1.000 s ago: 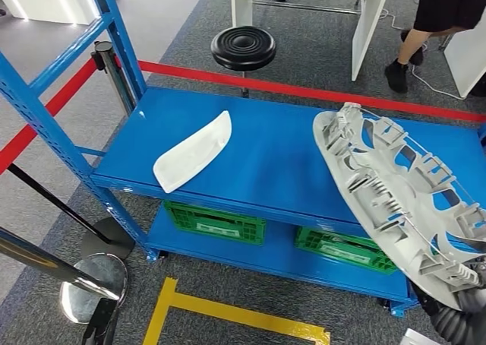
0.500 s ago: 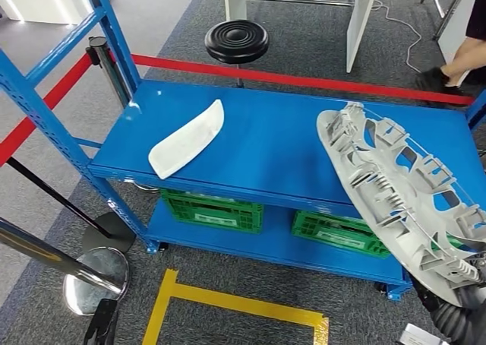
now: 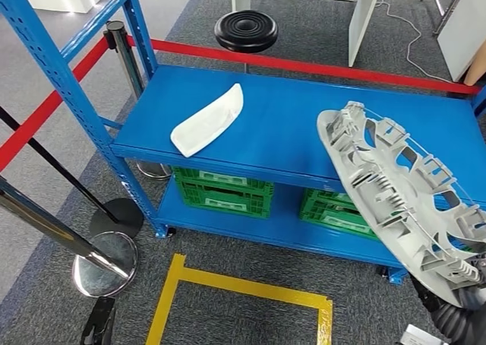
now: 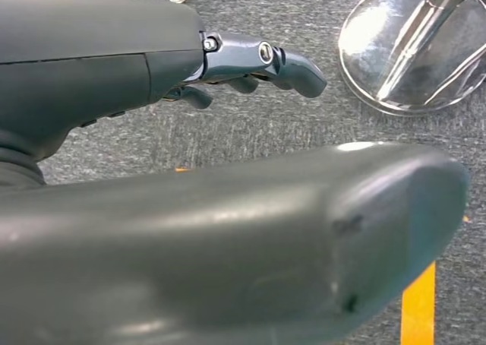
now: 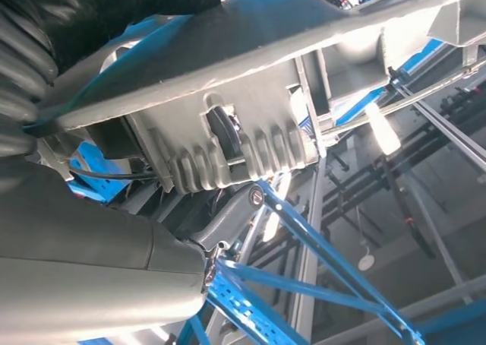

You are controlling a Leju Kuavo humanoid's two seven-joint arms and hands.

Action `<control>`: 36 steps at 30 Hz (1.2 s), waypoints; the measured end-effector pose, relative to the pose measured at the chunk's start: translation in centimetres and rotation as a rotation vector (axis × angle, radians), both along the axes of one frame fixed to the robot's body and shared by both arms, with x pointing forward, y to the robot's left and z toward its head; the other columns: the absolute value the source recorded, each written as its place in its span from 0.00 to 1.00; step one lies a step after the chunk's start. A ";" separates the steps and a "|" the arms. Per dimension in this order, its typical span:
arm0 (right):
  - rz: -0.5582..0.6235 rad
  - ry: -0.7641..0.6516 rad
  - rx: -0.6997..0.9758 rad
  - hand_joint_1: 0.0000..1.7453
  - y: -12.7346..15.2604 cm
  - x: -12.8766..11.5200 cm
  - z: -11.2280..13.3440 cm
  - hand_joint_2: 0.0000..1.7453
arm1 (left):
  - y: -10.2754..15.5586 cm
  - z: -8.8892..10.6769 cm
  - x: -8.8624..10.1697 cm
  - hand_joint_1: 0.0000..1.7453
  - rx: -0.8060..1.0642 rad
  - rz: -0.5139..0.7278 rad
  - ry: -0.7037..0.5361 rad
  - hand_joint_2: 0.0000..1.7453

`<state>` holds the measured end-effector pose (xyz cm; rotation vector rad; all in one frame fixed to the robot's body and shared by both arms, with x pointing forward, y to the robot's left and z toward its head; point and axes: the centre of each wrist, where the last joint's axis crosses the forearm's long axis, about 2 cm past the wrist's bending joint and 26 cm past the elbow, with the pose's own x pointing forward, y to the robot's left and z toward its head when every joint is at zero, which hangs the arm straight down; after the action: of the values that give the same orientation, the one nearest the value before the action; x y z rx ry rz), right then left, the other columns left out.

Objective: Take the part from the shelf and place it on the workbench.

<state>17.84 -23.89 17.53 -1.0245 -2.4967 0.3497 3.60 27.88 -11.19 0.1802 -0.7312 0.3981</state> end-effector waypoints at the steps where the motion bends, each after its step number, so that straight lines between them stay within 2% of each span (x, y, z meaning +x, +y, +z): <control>1: 0.000 -0.003 0.000 1.00 0.0 0.1 0.1 1.00 | 0.0 0.0 0.0 0.00 -0.001 -0.002 -0.001 0.00; 36: -0.002 0.014 0.035 1.00 -0.3 -1.2 0.2 1.00 | 0.5 0.0 0.2 0.00 0.009 -0.039 -0.003 0.00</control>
<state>16.64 -24.22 17.70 -1.0071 -2.4808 0.3107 3.81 28.35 -11.18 0.1735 -0.7383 0.3582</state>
